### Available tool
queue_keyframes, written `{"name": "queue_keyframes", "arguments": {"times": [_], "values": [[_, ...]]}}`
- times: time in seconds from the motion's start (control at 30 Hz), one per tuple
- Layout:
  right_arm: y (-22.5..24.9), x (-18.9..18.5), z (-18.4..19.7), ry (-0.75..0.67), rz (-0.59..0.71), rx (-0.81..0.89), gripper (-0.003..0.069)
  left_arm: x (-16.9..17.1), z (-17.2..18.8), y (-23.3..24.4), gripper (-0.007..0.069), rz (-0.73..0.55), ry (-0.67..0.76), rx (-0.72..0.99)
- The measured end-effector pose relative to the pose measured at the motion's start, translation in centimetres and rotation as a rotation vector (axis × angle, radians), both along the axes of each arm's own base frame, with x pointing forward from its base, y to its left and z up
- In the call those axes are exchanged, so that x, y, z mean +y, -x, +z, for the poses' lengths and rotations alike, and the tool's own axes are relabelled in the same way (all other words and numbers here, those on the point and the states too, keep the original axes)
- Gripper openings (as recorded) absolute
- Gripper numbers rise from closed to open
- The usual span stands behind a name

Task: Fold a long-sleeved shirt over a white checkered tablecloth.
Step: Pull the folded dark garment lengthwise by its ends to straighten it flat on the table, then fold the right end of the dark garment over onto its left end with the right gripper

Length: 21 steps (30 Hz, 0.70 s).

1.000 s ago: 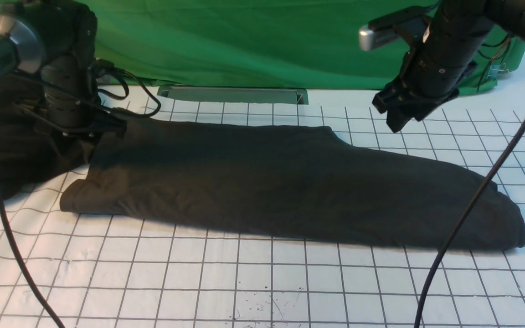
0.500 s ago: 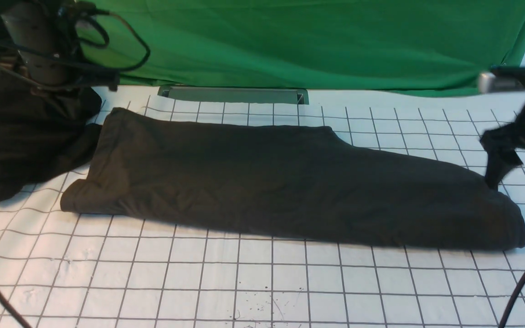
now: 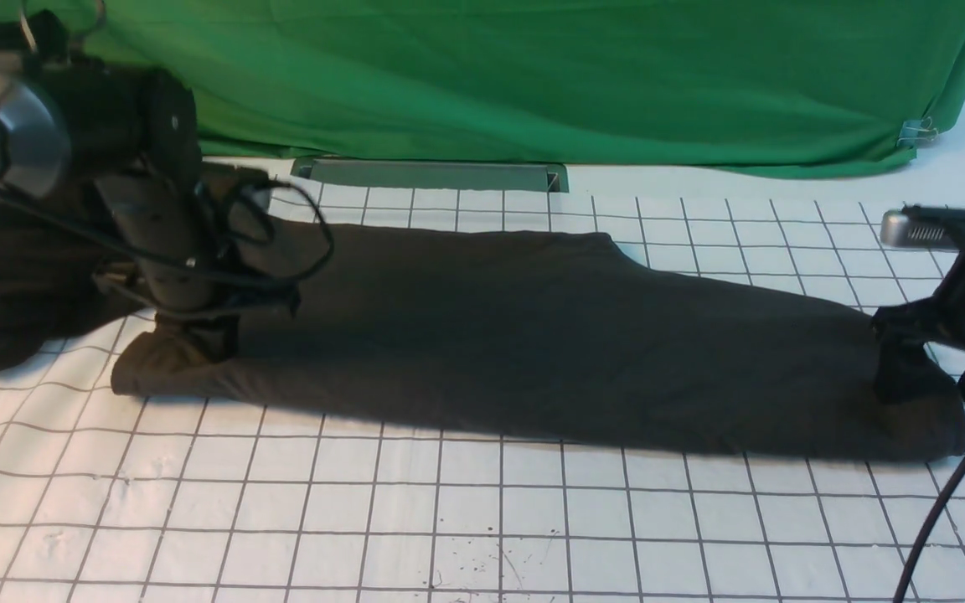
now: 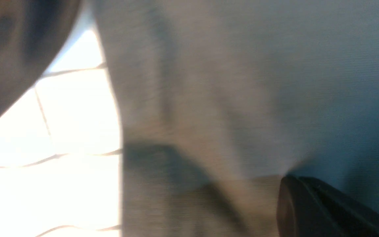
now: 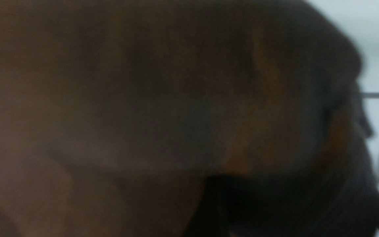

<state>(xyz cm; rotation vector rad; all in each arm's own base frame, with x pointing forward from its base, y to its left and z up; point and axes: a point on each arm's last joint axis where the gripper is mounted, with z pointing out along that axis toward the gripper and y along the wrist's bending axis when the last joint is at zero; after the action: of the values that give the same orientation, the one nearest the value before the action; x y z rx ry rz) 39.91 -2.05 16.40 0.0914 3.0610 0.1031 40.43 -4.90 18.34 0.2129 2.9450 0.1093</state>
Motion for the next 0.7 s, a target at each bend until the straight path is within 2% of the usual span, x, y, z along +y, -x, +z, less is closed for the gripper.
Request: {"name": "queue_keyframes", "arguments": {"times": [0.07, 0.13, 0.17, 0.2, 0.33, 0.37, 0.5, 0.53, 0.57, 0.7], "values": [[-0.1, 0.0, -0.4, -0.003, 0.004, 0.006, 0.0564, 0.2, -0.5, 0.1, -0.0007, 0.003, -0.014, 0.005], [-0.1, 0.1, -0.7, -0.007, 0.013, 0.005, 0.0519, 0.2, -1.0, 0.3, -0.0007, 0.012, -0.018, 0.015], [-0.1, 0.1, -0.7, -0.011, 0.014, 0.005, 0.0466, 0.2, -1.1, 0.3, -0.0007, 0.014, -0.017, 0.015], [-0.1, 0.1, -0.7, -0.011, 0.014, 0.005, 0.0459, 0.2, -1.2, 0.3, -0.0007, 0.016, -0.016, 0.016], [-0.1, 0.3, -0.7, -0.034, 0.046, 0.01, 0.0136, 0.0, -0.6, 0.6, -0.0006, 0.033, 0.015, 0.013], [-0.1, 0.3, -0.6, -0.034, 0.053, 0.012, 0.0084, 0.0, -0.3, 0.7, -0.0006, 0.036, 0.022, 0.009], [0.0, -0.1, -0.4, -0.039, 0.054, 0.031, 0.0038, 0.0, 1.9, 1.3, -0.0006, 0.043, 0.042, -0.035], [0.4, -0.7, 0.0, -0.041, 0.048, 0.053, 0.0031, 0.0, 3.8, 1.8, -0.0006, 0.043, 0.05, -0.078], [0.4, -0.8, 0.2, -0.04, 0.049, 0.052, 0.0031, 0.1, 4.4, 1.9, -0.0006, 0.042, 0.052, -0.092], [1.7, -2.8, 4.5, 0.043, 0.053, 0.002, 0.0029, 0.4, 10.1, 4.6, -0.0006, 0.047, 0.068, -0.178]]}}
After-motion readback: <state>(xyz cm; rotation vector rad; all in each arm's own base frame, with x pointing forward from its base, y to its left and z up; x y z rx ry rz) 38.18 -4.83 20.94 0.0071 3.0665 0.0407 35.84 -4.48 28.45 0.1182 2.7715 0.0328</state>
